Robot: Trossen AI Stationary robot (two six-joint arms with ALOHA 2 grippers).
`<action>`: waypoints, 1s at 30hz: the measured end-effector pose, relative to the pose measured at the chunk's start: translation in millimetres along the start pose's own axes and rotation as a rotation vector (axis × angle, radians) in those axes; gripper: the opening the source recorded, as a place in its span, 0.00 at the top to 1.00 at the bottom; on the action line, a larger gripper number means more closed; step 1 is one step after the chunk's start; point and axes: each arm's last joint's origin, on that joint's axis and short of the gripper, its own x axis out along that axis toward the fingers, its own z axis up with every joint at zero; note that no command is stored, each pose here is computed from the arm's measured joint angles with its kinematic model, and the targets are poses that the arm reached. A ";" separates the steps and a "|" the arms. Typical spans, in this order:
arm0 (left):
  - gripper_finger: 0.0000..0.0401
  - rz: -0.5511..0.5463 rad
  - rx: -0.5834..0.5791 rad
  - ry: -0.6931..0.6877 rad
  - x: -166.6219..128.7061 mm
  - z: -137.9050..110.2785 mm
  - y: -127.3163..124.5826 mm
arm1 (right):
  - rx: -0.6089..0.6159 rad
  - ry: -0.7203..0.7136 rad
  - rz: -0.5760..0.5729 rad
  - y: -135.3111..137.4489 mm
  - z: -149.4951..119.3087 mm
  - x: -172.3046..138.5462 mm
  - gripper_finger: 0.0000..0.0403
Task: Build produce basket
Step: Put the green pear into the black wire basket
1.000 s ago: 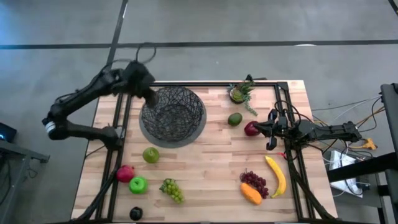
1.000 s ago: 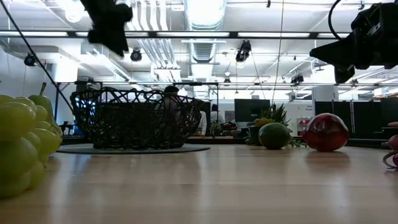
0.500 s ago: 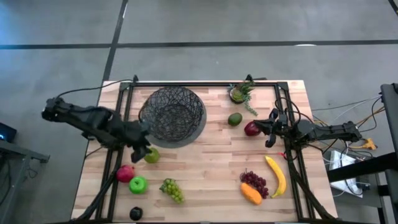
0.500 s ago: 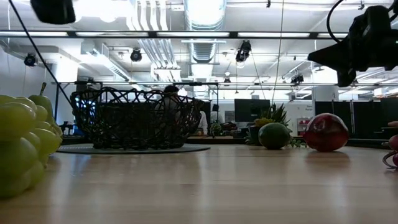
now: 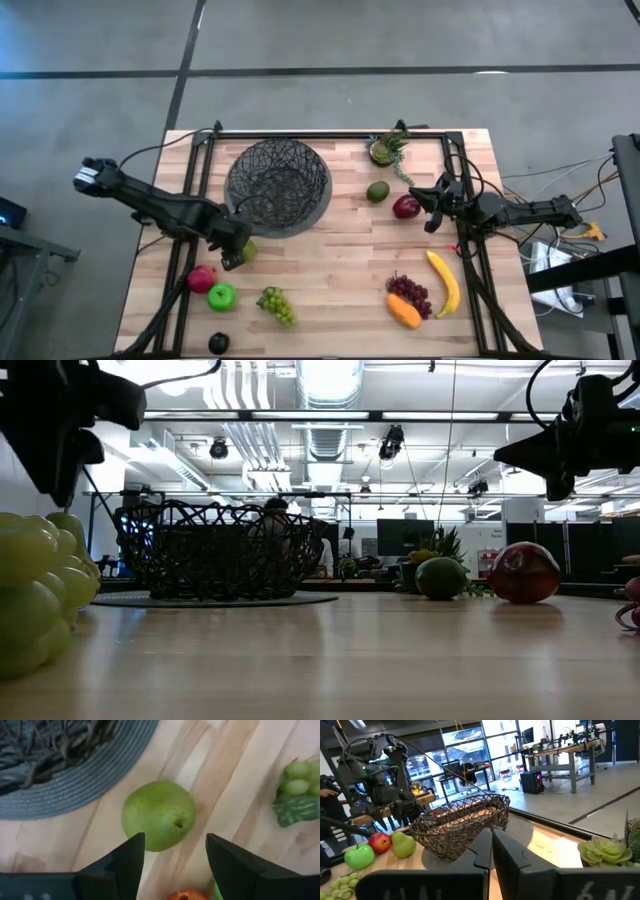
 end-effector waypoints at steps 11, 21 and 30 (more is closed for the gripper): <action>0.57 -0.016 0.006 -0.059 5.2 4.7 -3.6 | 0.000 0.000 0.000 0.0 0.0 0.0 0.98; 0.82 -0.012 0.038 -0.044 8.5 2.9 -2.5 | 0.000 0.000 0.000 0.0 0.0 0.0 0.98; 0.99 -0.076 0.053 -0.009 4.1 3.7 -5.8 | 0.000 0.001 0.001 0.0 -0.1 0.0 0.98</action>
